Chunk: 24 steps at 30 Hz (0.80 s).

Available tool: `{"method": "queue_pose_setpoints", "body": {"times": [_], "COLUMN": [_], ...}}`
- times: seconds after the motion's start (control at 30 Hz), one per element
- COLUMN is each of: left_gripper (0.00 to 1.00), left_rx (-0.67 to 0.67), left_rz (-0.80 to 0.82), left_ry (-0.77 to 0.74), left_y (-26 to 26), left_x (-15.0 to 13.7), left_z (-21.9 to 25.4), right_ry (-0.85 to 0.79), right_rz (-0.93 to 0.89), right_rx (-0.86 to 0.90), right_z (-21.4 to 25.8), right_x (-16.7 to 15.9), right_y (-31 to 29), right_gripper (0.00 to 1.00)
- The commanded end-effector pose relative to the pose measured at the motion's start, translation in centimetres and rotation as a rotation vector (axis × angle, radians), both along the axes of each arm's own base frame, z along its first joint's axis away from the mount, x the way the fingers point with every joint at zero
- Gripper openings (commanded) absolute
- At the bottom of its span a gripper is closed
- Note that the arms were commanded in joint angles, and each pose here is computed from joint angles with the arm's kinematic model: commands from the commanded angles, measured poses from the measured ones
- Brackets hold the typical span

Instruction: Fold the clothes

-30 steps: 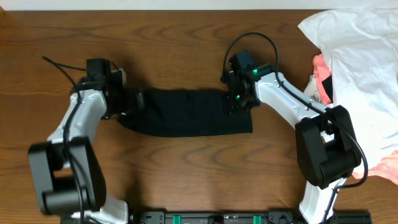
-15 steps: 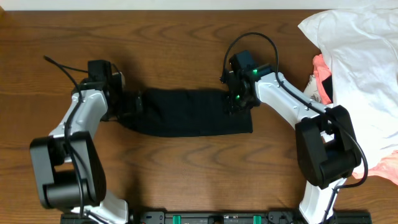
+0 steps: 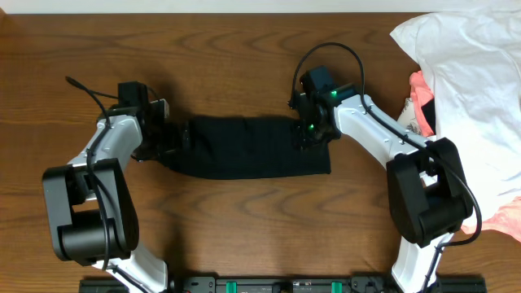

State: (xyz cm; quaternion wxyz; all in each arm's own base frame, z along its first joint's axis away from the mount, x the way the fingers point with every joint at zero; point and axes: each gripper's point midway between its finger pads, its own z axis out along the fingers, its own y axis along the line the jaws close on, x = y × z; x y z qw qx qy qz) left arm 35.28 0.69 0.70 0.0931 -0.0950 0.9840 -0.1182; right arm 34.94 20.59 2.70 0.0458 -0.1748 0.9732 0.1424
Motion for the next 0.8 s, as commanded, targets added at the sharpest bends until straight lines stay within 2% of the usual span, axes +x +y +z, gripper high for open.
{"method": "queue_pose_setpoints", "body": {"times": [0.0,0.23,0.33,0.43,0.47,0.6,0.77], "left_gripper": [0.86,0.45,0.34,0.08,0.06,0.06,0.06], "left_rx": [-0.126,-0.132,-0.131,-0.132,-0.141,-0.195,-0.196], "left_rz": [-0.029,-0.031,-0.031,-0.031,-0.032,-0.026,0.011], "left_ry": [0.04,0.035,0.032,0.027,0.021,-0.016,-0.048], "left_y": [-2.2,-2.3,-2.3,-2.3,-2.4,-2.7,-1.3], "left_x": [-1.0,-0.9,-0.8,-0.7,-0.6,0.0,0.2], "left_z": [-0.8,-0.7,-0.7,-0.7,-0.5,0.6,1.8], "right_ry": [0.021,0.022,0.025,0.027,0.028,0.028,0.019], "right_rz": [0.0,0.0,0.0,0.0,0.0,0.0,0.014], "right_rx": [-0.012,-0.013,-0.014,-0.015,-0.015,-0.016,-0.013], "right_z": [-0.7,-0.7,-0.7,-0.8,-0.8,-0.8,-0.4], "right_x": [-0.5,-0.6,-0.6,-0.7,-0.7,-0.7,-0.5], "right_y": [-0.1,-0.1,-0.1,-0.1,-0.1,-0.1,-0.1], "right_gripper": [0.34,0.33,0.33,0.33,0.33,0.3,0.29]}}
